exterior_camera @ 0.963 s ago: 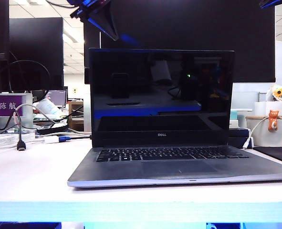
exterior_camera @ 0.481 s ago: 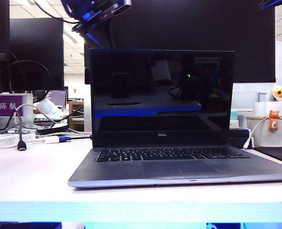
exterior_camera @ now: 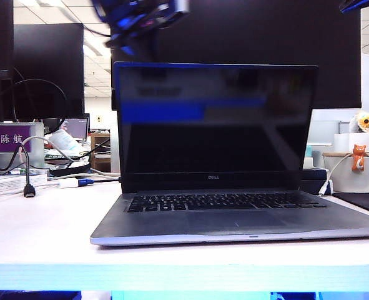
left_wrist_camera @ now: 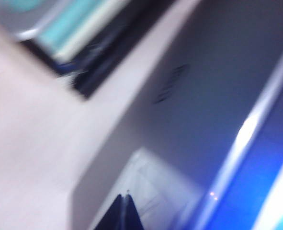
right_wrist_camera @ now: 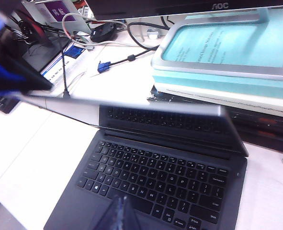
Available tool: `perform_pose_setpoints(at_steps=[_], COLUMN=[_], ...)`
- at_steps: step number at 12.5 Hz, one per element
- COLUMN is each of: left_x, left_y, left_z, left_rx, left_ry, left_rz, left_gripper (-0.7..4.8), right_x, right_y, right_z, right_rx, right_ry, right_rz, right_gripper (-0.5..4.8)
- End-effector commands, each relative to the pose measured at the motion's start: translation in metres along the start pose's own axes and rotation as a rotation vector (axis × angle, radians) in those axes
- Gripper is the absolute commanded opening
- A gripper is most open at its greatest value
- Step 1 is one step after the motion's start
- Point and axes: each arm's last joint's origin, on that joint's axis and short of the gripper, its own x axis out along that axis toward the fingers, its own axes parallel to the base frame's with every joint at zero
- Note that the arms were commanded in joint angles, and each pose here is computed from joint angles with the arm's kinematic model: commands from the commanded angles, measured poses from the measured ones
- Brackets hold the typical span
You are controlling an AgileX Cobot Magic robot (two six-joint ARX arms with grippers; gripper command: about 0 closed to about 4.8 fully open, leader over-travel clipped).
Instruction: Close the lid of the gray laptop.
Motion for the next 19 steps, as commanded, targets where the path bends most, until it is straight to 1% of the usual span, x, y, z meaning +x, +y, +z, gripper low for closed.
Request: perform_pose_setpoints(at_steps=[1, 3, 4, 6, 7, 8, 9, 10, 12, 13, 15, 17, 19], left_x=[0.008, 0.017, 0.026, 0.038, 0.044, 0.046, 0.044, 0.041, 0.032, 0.029, 0.029, 0.029, 0.03], left_y=[-0.032, -0.045, -0.048, -0.048, -0.049, -0.051, -0.051, -0.057, -0.064, -0.067, -0.071, -0.079, -0.084], left_z=[0.007, 0.011, 0.01, 0.004, 0.001, 0.0, -0.001, 0.001, 0.002, 0.002, 0.002, 0.003, 0.004], left_rx=[0.025, 0.005, -0.015, -0.042, -0.046, -0.042, -0.049, -0.04, -0.025, -0.04, -0.037, -0.056, -0.072], left_ry=[0.032, 0.032, 0.036, 0.054, 0.075, 0.077, 0.065, 0.048, 0.037, 0.043, 0.054, 0.058, 0.062], left_rz=[-0.07, -0.088, -0.085, -0.089, -0.08, -0.075, -0.053, -0.055, -0.041, -0.048, -0.06, -0.066, -0.052], left_gripper=[-0.05, -0.05, -0.05, -0.05, -0.05, -0.05, -0.05, -0.05, -0.05, -0.05, -0.05, -0.05, -0.05], right_x=[-0.001, -0.001, -0.001, -0.001, -0.001, -0.001, -0.001, -0.001, -0.001, -0.001, -0.001, -0.001, -0.001], right_y=[0.001, 0.001, 0.001, 0.001, 0.001, 0.001, 0.001, 0.001, 0.0, 0.0, 0.0, 0.0, 0.0], right_z=[-0.001, -0.001, -0.002, -0.002, -0.002, -0.002, -0.002, -0.002, -0.003, -0.003, -0.003, -0.004, -0.005], right_rx=[-0.016, -0.016, -0.015, -0.014, -0.013, -0.015, -0.022, -0.027, -0.029, -0.032, -0.031, -0.025, -0.024], right_ry=[0.015, 0.015, 0.016, 0.018, 0.019, 0.02, 0.019, 0.02, 0.022, 0.021, 0.023, 0.035, 0.039], right_rz=[0.006, 0.006, 0.006, 0.006, 0.006, 0.004, 0.002, 0.002, -0.002, -0.002, -0.001, -0.002, -0.002], right_gripper=[-0.06, -0.06, -0.06, -0.06, -0.06, -0.06, -0.06, -0.06, -0.06, -0.06, -0.06, -0.06, -0.06])
